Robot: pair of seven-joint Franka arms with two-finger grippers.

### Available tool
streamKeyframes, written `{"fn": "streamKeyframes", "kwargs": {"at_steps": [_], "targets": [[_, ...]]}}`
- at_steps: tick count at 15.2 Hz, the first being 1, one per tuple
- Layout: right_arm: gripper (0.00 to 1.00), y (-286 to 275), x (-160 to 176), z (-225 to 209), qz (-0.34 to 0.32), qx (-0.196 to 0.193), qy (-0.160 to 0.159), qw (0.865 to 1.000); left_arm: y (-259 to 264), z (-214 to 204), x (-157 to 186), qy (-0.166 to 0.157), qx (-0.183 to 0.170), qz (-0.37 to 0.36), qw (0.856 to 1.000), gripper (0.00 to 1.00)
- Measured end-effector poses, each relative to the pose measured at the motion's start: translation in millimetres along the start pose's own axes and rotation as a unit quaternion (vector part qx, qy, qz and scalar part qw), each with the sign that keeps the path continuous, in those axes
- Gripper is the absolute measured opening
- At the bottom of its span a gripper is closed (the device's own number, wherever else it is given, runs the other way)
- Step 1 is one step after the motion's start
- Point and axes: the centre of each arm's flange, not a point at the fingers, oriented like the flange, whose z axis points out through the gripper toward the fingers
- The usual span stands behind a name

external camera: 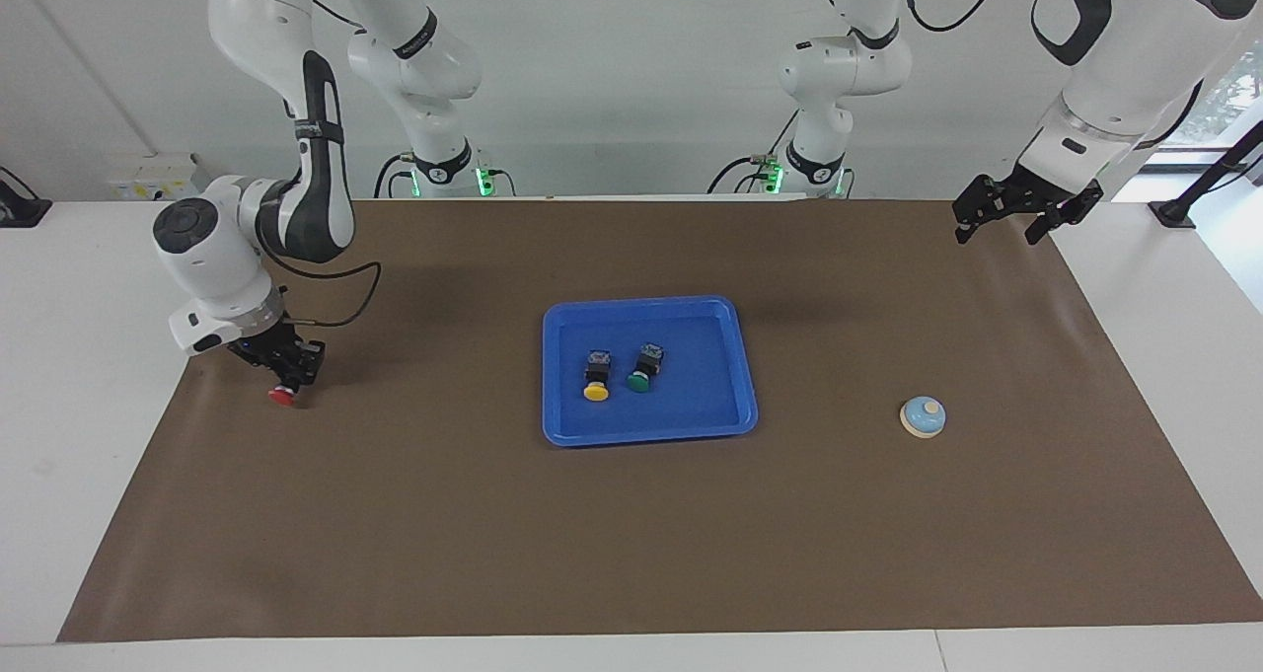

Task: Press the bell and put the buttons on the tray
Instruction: 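Move the right gripper to the red-capped button and grasp it, then carry the red button into the tray and open the right gripper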

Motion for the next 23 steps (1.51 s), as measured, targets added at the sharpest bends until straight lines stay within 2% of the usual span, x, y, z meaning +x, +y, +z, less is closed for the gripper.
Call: {"fn": "streamKeyframes", "kwargs": {"at_steps": [3,5,8,12,14,17,23], "targets": [[0.41,-92,12,-53,0.024,-0.001,-0.006,1.0,0,0,0,0.0,0.0,0.0,1.0,1.0],[0.41,-167,6,-80,0.036,0.013,-0.004,0.999,0,0,0,0.0,0.0,0.0,1.0,1.0],[0.41,-271,-20,-108,0.019,0.043,-0.003,0.999,0,0,0,0.0,0.0,0.0,1.0,1.0],[0.41,-389,-63,-130,0.03,0.084,-0.008,0.996,0,0,0,0.0,0.0,0.0,1.0,1.0],[0.41,-443,-82,-128,0.032,0.088,-0.009,0.996,0,0,0,0.0,0.0,0.0,1.0,1.0],[0.41,-509,-101,-101,0.033,0.092,-0.013,0.995,0,0,0,0.0,0.0,0.0,1.0,1.0],[0.41,-566,-124,-51,0.004,0.112,0.007,0.994,0,0,0,0.0,0.0,0.0,1.0,1.0]]}}
